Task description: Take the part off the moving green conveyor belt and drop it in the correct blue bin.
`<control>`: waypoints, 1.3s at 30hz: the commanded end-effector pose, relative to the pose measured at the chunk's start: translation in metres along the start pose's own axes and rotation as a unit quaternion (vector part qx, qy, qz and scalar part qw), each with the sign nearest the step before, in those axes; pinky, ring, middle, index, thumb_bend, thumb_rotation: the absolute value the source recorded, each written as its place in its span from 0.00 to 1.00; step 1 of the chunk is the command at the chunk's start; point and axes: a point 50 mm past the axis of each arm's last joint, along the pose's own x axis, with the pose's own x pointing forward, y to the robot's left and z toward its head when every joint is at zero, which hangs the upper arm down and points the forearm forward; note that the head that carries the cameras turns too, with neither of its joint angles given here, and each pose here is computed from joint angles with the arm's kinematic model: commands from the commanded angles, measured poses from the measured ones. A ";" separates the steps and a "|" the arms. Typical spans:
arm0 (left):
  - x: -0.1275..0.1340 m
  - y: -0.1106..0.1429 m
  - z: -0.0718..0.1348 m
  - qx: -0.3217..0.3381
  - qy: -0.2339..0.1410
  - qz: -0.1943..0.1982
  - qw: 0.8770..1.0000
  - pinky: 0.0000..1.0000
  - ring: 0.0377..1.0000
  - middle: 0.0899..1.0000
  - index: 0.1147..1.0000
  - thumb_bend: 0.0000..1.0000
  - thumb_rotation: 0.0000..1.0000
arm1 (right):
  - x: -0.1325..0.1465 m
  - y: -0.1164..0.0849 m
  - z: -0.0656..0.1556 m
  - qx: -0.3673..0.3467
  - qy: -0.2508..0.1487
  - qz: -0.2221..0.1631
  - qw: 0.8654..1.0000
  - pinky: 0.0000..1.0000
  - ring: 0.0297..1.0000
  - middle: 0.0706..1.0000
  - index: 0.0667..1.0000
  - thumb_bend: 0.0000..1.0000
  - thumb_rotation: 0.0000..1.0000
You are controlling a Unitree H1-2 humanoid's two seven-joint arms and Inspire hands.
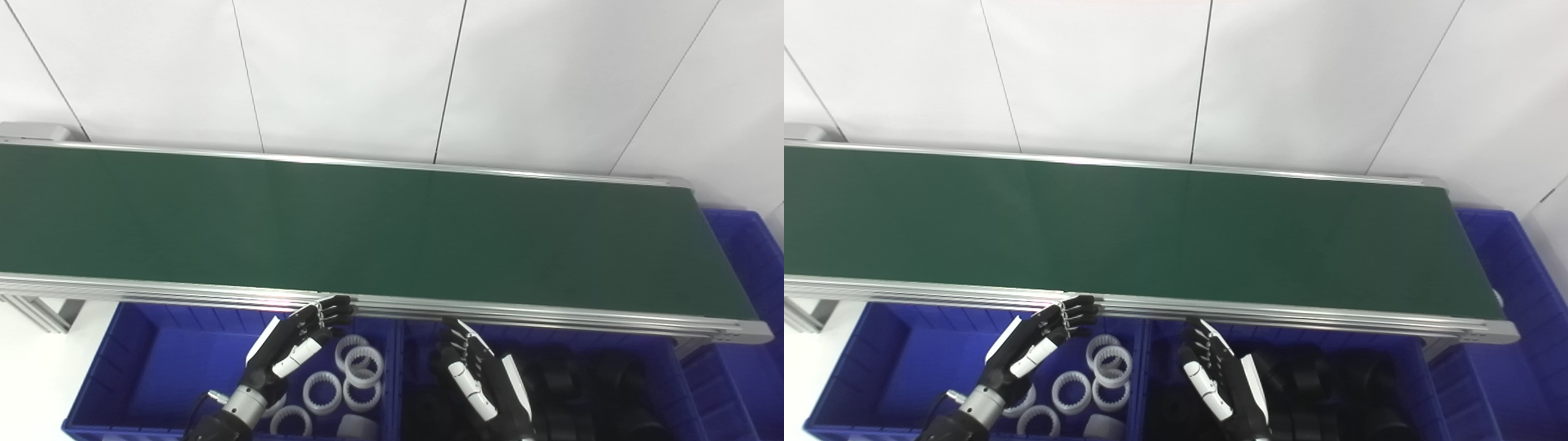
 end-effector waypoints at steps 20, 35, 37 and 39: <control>0.004 0.019 0.005 0.005 -0.024 0.008 1.000 0.74 0.75 0.76 0.77 0.79 0.66 | 0.012 0.010 0.014 0.001 -0.049 -0.008 0.999 0.73 0.78 0.81 0.86 0.56 0.78; 0.004 0.008 0.008 -0.003 -0.026 0.007 1.000 0.73 0.74 0.75 0.76 0.80 0.64 | 0.007 0.003 0.018 0.003 -0.053 -0.008 0.999 0.72 0.77 0.81 0.86 0.56 0.78; 0.004 0.005 0.009 -0.003 -0.028 0.006 1.000 0.73 0.74 0.75 0.76 0.81 0.65 | 0.005 0.001 0.019 0.004 -0.052 -0.008 0.999 0.73 0.78 0.81 0.86 0.56 0.78; 0.004 0.002 0.010 -0.001 -0.030 0.005 1.000 0.73 0.74 0.75 0.76 0.81 0.65 | 0.004 -0.001 0.019 0.005 -0.050 -0.009 0.999 0.73 0.78 0.81 0.86 0.56 0.78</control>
